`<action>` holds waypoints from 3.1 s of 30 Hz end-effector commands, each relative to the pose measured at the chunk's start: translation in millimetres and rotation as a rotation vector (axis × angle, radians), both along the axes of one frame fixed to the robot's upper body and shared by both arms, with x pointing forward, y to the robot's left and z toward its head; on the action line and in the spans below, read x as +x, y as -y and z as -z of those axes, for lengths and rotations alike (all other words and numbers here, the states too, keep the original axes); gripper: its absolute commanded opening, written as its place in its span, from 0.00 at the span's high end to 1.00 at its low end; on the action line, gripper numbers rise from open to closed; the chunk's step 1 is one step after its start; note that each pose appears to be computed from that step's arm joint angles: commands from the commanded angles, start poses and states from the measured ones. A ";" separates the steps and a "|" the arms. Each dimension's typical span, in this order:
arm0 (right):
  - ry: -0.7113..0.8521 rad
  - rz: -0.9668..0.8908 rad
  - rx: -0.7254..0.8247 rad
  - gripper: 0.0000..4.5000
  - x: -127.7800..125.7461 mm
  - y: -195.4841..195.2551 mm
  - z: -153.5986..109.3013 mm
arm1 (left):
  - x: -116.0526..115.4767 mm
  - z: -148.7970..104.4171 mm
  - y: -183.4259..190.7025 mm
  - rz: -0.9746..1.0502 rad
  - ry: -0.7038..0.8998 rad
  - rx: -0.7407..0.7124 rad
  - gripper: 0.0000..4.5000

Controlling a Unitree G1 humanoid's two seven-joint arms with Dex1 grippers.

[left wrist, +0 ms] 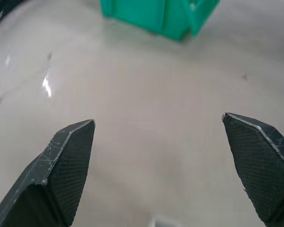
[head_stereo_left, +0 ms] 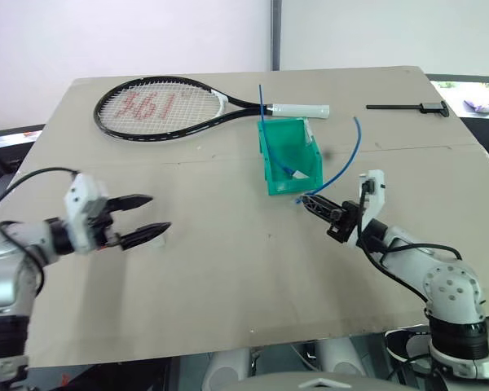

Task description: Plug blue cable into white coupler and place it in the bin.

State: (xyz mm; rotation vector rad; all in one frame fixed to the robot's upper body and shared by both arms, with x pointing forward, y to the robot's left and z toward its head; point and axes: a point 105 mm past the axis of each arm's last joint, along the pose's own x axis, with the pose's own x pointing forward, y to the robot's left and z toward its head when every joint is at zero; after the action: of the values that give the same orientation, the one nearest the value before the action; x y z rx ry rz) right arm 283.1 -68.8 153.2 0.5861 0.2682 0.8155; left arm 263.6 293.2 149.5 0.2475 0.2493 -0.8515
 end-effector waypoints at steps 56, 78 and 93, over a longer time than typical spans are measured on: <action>0.531 -0.247 -0.473 1.00 -5.1 15.4 -28.3 | 40.2 25.4 183.7 0.537 -0.034 0.069 0.93; 0.619 -0.522 -0.686 1.00 24.7 -32.5 -2.4 | 73.1 56.5 207.3 0.763 0.097 0.324 0.93; 0.568 -0.631 -0.784 1.00 24.2 -37.2 22.8 | 72.6 53.5 211.2 0.760 0.114 0.315 0.93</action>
State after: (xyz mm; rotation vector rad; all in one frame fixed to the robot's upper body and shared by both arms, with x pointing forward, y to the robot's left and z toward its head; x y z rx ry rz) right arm 310.7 -34.3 139.8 -0.4980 0.1770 1.3161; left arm 339.0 85.8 97.5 0.7072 0.1828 -1.5295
